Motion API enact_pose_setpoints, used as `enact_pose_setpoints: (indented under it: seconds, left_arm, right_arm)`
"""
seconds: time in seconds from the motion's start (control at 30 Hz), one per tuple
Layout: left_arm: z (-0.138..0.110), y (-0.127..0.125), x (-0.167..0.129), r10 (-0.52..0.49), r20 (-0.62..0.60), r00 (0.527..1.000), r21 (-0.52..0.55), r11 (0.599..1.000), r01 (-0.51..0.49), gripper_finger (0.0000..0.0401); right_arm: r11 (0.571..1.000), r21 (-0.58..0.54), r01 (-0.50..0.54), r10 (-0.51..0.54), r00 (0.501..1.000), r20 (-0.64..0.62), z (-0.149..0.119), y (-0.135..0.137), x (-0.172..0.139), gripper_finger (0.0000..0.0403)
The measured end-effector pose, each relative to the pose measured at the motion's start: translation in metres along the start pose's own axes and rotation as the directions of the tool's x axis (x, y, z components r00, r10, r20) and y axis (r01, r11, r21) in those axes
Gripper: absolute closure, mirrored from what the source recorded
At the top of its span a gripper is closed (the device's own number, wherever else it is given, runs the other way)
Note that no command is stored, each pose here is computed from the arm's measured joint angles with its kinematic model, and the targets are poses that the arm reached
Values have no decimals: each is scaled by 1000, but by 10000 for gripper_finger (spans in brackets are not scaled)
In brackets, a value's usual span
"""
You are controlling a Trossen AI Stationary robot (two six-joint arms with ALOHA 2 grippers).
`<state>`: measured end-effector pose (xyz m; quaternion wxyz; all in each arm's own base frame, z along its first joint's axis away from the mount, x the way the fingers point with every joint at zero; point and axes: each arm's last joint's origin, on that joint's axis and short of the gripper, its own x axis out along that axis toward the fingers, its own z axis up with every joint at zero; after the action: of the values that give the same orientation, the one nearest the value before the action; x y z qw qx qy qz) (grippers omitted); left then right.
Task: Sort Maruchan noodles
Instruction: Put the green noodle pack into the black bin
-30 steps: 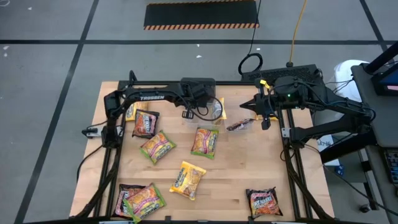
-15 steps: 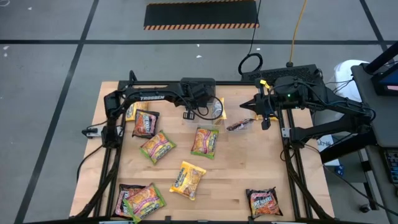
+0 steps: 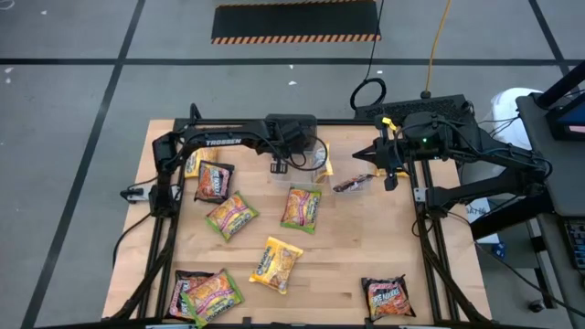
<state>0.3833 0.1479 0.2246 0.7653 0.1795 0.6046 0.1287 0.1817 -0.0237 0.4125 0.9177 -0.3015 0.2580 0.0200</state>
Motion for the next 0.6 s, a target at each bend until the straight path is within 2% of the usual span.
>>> enact_pose_setpoints:
  seconds: [0.23,0.37,0.6]
  left_arm:
    - [-1,0,0,-2,-2,1000,-46,999,2,336]
    - [0,-1,0,-62,24,998,-67,996,64,336]
    - [0,-1,0,-66,30,997,-48,997,68,336]
  right_arm:
    - [1000,-3,1,-1,1000,1,0,0,0,403]
    - [1000,-3,5,-5,1000,11,1,-1,0,403]
    - [1000,-4,7,-7,1000,14,1,-1,0,403]
